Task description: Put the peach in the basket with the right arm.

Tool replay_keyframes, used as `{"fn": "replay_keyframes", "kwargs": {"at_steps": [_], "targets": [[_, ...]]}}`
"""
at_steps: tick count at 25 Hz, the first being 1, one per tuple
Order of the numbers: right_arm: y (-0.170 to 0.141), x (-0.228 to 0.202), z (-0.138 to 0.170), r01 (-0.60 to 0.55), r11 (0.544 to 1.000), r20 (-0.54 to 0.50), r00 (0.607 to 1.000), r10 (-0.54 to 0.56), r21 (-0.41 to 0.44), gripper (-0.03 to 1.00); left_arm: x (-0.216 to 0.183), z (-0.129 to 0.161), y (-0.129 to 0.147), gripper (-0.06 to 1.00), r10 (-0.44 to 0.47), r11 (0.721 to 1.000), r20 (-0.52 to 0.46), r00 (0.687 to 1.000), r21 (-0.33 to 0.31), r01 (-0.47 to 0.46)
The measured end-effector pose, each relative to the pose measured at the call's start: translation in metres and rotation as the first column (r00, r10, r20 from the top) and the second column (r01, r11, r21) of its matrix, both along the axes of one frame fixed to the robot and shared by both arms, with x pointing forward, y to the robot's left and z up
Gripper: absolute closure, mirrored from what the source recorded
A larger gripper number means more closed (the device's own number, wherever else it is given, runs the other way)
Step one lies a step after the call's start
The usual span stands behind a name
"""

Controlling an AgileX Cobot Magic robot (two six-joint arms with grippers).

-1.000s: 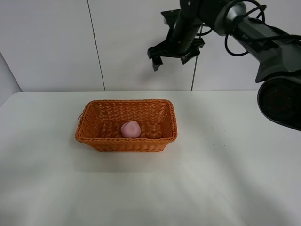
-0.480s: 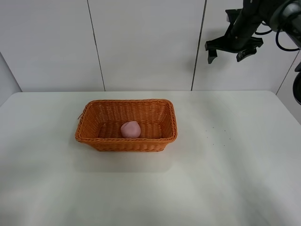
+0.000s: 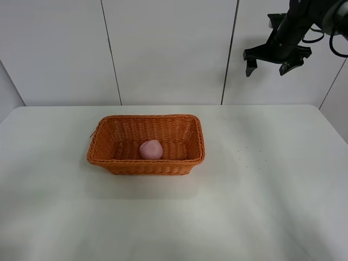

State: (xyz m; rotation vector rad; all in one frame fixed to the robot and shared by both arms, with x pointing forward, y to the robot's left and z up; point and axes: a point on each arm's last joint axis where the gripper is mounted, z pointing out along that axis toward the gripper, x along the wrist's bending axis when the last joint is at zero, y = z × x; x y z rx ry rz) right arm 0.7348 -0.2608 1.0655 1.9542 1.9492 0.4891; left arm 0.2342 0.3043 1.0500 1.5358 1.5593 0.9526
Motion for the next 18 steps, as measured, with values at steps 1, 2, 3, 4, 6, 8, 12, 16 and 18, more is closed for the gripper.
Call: {"fn": "replay_keyframes", "kwargs": {"at_steps": [1,2,3,4,6,8,12,16,18], "targets": [[0.000,-0.006,0.005,-0.003,1.000,-0.002,1.000,0.003,-0.002,0.27,0.000,0.000,0.000,-0.05,0.000,1.000,0.000,1.000,0.000,0.000],[-0.001,-0.011,0.006,-0.005,1.000,-0.016,1.000,0.005,-0.004,0.27,0.000,0.000,0.000,-0.05,0.000,1.000,0.000,1.000,0.000,0.000],[-0.002,-0.019,0.013,-0.007,1.000,-0.017,1.000,0.007,-0.005,0.27,0.000,0.000,0.000,-0.05,0.000,1.000,0.000,1.000,0.000,0.000],[-0.002,-0.027,0.015,-0.010,1.000,-0.033,0.999,0.010,-0.008,0.27,0.000,0.000,0.000,-0.05,0.000,1.000,0.000,1.000,0.000,0.000],[-0.004,-0.047,0.027,-0.013,1.000,-0.043,0.999,0.012,-0.009,0.27,0.000,0.000,0.000,-0.05,0.000,1.000,0.000,1.000,0.000,0.000],[-0.006,-0.069,0.032,-0.013,1.000,-0.072,0.997,0.012,-0.011,0.27,0.000,0.000,0.000,-0.05,0.000,1.000,0.000,1.000,0.000,0.000],[-0.009,-0.110,0.043,-0.013,1.000,-0.100,0.995,0.012,-0.014,0.27,0.000,0.000,0.000,-0.05,0.000,1.000,0.000,1.000,0.000,0.000],[-0.015,-0.178,0.051,-0.015,1.000,-0.130,0.991,0.012,-0.017,0.27,0.000,0.000,0.000,-0.05,0.000,1.000,0.000,1.000,0.000,0.000],[-0.018,-0.218,0.049,-0.015,1.000,-0.145,0.989,0.012,-0.018,0.27,0.000,0.000,0.000,-0.05,0.000,1.000,0.000,1.000,0.000,0.000]]}}
